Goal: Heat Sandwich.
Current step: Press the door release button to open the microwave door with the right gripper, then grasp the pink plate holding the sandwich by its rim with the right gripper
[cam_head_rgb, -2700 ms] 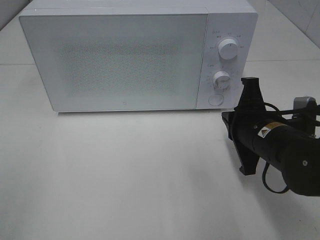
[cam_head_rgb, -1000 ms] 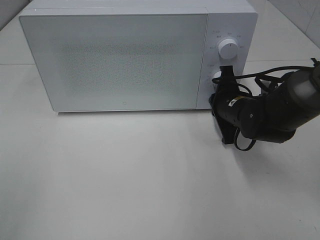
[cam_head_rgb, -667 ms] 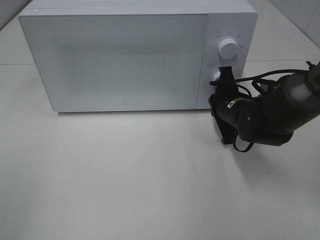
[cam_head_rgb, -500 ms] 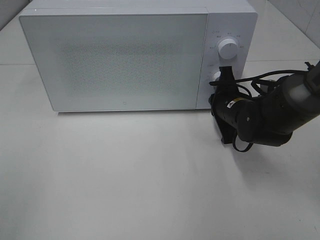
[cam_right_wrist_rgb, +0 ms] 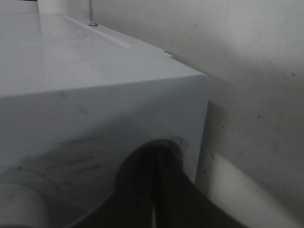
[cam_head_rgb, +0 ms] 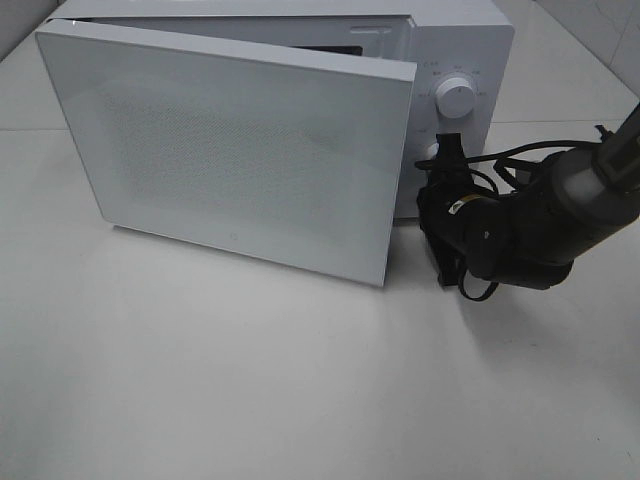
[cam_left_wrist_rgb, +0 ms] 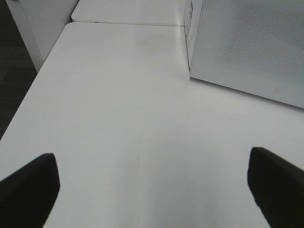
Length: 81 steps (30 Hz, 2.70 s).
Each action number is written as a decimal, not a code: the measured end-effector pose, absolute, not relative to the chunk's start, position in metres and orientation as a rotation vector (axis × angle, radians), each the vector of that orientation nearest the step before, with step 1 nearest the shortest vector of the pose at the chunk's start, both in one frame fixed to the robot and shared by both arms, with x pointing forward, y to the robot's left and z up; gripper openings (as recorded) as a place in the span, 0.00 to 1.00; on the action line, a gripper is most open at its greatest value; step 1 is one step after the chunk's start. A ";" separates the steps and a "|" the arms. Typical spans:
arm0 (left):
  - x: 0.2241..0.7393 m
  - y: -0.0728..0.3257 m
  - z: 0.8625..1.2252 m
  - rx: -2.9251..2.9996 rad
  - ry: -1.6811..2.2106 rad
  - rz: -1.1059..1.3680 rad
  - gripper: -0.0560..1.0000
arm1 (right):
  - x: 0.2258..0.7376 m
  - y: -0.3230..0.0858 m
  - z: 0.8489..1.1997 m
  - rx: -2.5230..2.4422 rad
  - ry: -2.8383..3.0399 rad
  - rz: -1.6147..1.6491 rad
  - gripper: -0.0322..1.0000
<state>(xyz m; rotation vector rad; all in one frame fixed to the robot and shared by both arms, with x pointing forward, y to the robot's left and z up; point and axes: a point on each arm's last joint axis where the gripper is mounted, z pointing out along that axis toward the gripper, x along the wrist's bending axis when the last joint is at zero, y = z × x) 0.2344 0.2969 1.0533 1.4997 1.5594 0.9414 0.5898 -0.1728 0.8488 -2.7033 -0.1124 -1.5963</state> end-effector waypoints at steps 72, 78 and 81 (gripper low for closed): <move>0.234 0.297 1.053 1.500 1.559 0.941 0.99 | 0.529 -0.188 0.908 -2.780 -0.842 -1.266 0.05; 0.234 0.297 1.053 1.500 1.559 0.941 0.99 | 0.519 -0.188 0.918 -2.753 -1.082 -1.167 0.05; 0.234 0.297 1.053 1.500 1.559 0.941 0.99 | 0.513 -0.188 0.922 -2.726 -1.216 -1.113 0.06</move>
